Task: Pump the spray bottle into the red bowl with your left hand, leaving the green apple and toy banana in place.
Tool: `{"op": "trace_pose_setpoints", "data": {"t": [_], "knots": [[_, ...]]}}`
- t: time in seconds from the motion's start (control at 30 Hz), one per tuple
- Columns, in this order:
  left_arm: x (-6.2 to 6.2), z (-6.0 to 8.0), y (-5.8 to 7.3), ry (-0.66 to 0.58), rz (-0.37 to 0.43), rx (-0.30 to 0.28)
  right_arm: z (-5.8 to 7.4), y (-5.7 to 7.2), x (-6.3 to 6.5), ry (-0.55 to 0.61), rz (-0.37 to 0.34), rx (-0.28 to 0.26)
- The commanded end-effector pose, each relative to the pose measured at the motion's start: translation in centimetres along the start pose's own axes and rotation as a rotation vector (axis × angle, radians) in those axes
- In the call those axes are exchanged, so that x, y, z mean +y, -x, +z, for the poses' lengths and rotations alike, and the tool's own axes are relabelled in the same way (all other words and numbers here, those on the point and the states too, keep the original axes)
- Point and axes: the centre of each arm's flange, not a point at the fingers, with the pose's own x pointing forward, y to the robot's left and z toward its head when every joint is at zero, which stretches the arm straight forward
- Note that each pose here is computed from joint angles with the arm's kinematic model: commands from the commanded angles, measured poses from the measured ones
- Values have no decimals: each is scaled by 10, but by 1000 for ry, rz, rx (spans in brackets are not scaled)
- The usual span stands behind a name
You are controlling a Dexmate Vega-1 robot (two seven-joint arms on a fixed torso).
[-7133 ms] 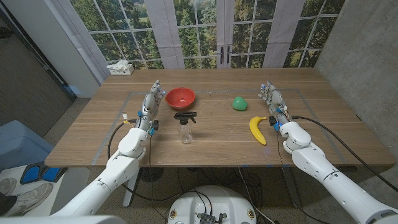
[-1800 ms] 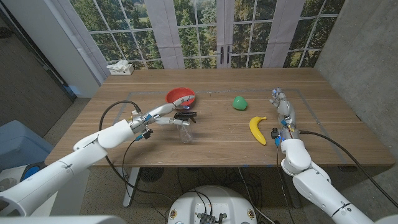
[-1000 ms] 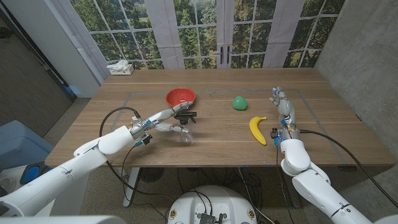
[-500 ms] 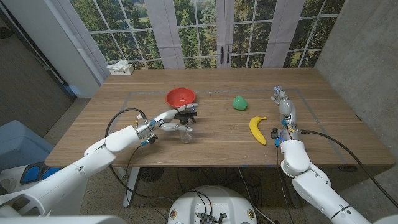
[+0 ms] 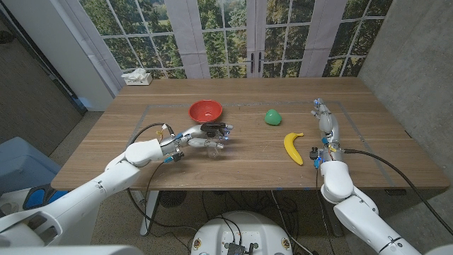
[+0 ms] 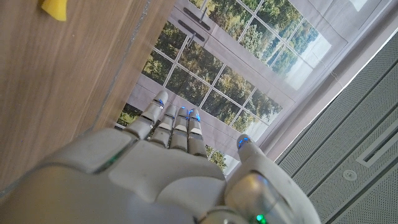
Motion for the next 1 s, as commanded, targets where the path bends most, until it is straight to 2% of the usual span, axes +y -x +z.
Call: {"op": "trace_pose_setpoints", "data": {"t": [0.03,0.27,0.47,0.7,0.77,0.87,0.97,1.0], "knots": [[-5,-4,-9,233,-27,-12,2,6,-4,25,-18,0],[-11,-10,-12,386,-24,3,1,9,-6,35,-20,1],[-15,-13,-11,446,-13,25,2,11,-7,45,-29,4],[-25,-19,-13,637,-40,32,2,12,-8,44,-26,8],[-26,-19,-15,629,-52,28,2,12,-8,46,-31,5],[-27,-19,-16,685,-66,19,3,13,-8,54,-28,-3],[-26,-19,-16,675,-75,40,4,12,-9,48,-29,-9],[-27,-20,-16,704,-69,23,4,12,-9,52,-28,-8]]}}
